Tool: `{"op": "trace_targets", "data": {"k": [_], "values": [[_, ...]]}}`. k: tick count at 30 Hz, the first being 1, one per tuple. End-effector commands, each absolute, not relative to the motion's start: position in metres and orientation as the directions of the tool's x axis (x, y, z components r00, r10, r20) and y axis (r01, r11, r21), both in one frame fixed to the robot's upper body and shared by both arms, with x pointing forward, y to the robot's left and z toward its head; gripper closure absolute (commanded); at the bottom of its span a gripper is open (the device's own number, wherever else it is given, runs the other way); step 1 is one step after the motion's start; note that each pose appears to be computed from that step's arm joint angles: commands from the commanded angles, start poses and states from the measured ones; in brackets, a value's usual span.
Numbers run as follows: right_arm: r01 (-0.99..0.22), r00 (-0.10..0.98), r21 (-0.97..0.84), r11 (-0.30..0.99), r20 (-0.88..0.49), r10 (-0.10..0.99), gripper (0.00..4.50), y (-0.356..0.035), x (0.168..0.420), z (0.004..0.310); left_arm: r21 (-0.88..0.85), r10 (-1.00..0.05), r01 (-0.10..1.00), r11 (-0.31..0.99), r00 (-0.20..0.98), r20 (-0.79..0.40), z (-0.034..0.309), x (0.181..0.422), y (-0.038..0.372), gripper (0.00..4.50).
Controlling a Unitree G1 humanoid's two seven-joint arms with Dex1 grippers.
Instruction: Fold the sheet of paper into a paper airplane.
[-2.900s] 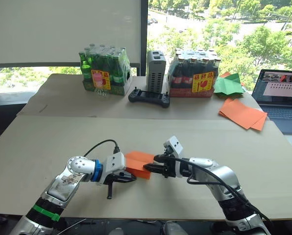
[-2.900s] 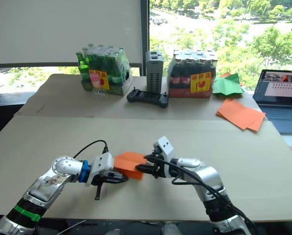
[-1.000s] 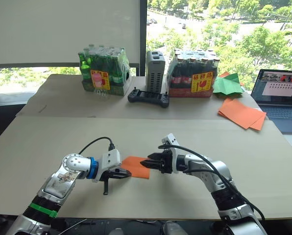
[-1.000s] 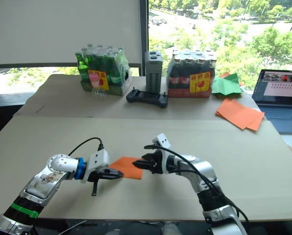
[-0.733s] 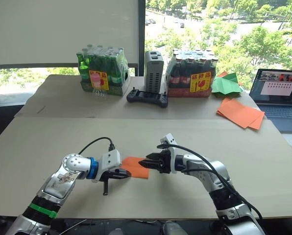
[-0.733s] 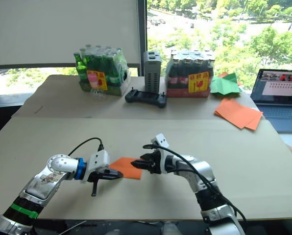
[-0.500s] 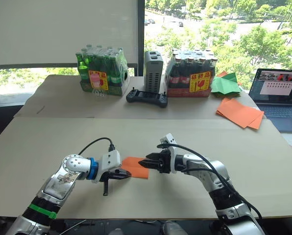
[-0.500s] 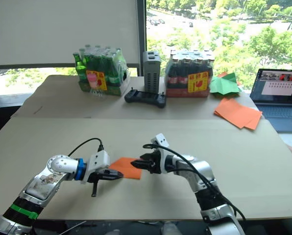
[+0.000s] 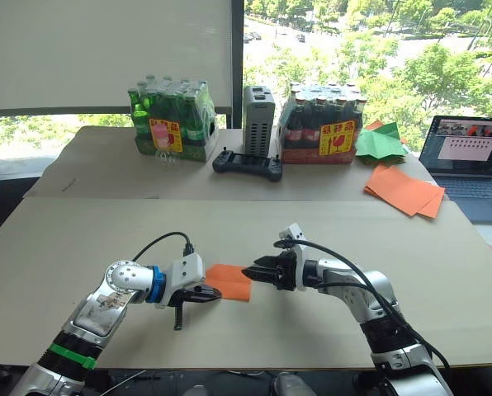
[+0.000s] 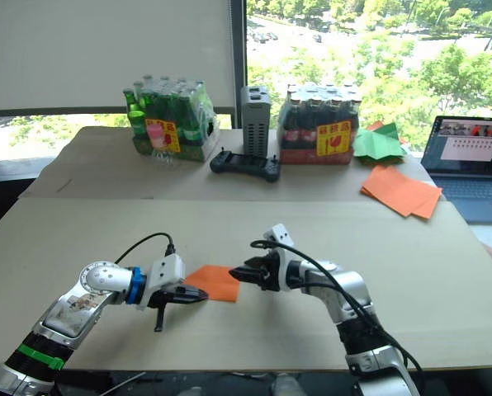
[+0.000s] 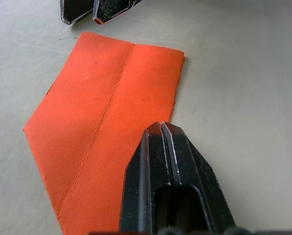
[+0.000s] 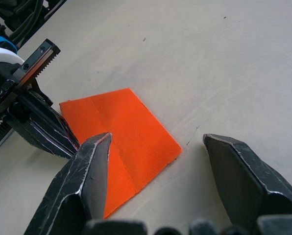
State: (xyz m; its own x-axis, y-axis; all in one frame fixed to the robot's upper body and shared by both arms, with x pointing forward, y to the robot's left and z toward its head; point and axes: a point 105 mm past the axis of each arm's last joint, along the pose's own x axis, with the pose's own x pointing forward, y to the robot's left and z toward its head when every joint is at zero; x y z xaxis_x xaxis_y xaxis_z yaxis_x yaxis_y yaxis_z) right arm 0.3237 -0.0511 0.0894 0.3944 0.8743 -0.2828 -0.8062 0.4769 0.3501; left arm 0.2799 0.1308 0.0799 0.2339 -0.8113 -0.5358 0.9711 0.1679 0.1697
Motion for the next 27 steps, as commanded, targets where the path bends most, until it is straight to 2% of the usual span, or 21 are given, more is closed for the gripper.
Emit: {"op": "trace_targets", "data": {"k": [1,7,16,22,27], "values": [[-0.823,0.343,0.36,0.439,-0.3,0.89,1.18,-0.046,0.313,0.085,0.166,-0.802,0.975,0.15,0.218,-0.557,0.074,0.276,0.13,4.5],[-0.84,0.283,0.39,0.378,-0.281,0.917,1.18,-0.036,0.299,0.09,0.168,-0.8,0.975,0.148,0.218,-0.559,0.074,0.277,0.13,4.5],[-0.848,0.312,0.341,0.406,-0.297,0.902,1.18,-0.034,0.302,0.089,0.188,-0.807,0.97,0.151,0.231,-0.544,0.082,0.279,0.13,4.5],[-0.894,0.375,0.09,0.438,-0.383,0.844,1.18,-0.036,0.303,0.073,0.201,-0.828,0.956,0.212,0.285,-0.482,0.107,0.29,0.132,4.5],[-0.899,0.404,-0.002,0.438,-0.391,0.827,1.18,-0.032,0.301,0.066,0.176,-0.85,0.957,0.231,0.286,-0.441,0.119,0.291,0.129,4.5]]}}
